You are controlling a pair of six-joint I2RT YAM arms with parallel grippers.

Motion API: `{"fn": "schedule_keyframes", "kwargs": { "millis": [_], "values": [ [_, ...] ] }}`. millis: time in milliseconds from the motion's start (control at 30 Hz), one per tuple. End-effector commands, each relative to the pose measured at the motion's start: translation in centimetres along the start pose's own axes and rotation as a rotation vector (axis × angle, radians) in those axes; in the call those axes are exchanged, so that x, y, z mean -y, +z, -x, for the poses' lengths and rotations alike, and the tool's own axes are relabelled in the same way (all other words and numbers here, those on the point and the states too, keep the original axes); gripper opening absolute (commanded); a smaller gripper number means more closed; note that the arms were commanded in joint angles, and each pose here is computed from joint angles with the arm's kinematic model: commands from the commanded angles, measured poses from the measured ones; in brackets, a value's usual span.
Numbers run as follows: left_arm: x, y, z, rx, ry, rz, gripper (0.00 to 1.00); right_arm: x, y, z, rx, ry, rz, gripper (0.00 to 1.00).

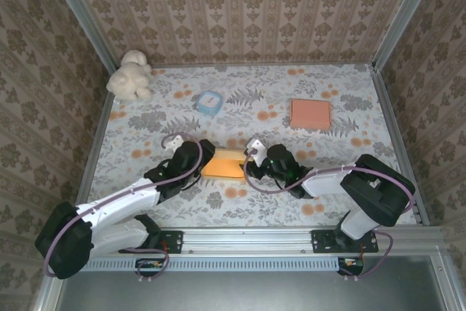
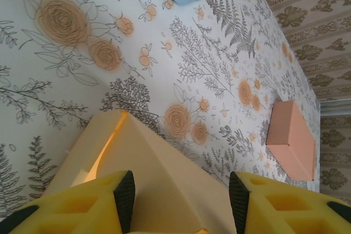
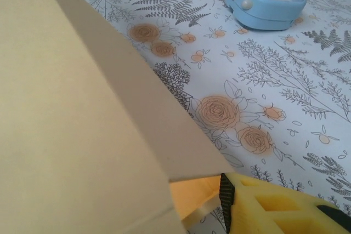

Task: Fold the paper box

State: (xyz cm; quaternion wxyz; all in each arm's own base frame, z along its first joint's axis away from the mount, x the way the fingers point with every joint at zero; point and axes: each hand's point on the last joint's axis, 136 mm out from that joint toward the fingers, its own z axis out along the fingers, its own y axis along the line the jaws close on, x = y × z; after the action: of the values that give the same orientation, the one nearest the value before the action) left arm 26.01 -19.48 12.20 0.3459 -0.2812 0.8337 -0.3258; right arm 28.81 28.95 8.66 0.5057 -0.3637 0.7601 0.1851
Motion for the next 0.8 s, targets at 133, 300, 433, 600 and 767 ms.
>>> {"fn": "schedule_keyframes", "kwargs": {
  "millis": [133, 300, 433, 600, 767],
  "values": [
    [-3.1, -0.7, -0.1, 0.031, 0.035, 0.055, 0.5, -0.1, -0.7, -0.1, 0.026, -0.016, -0.013, 0.46],
    [-4.4, -0.9, -0.1, 0.043, 0.031, 0.073, 0.48, 0.2, -1.9, -0.8, 0.021, 0.004, -0.05, 0.46],
    [-5.2, -1.1, 0.0, 0.055, 0.029, 0.083, 0.46, 0.2, -2.8, -1.5, -0.012, 0.006, -0.104, 0.46],
    [-5.3, -1.4, 0.3, 0.064, 0.039, 0.087, 0.46, 0.7, -4.3, -1.3, -0.024, 0.069, -0.2, 0.48],
    [-5.8, -1.8, 0.5, 0.073, 0.051, 0.101, 0.47, 1.5, -5.7, -0.3, -0.071, 0.2, -0.281, 0.49]
  ]
}}
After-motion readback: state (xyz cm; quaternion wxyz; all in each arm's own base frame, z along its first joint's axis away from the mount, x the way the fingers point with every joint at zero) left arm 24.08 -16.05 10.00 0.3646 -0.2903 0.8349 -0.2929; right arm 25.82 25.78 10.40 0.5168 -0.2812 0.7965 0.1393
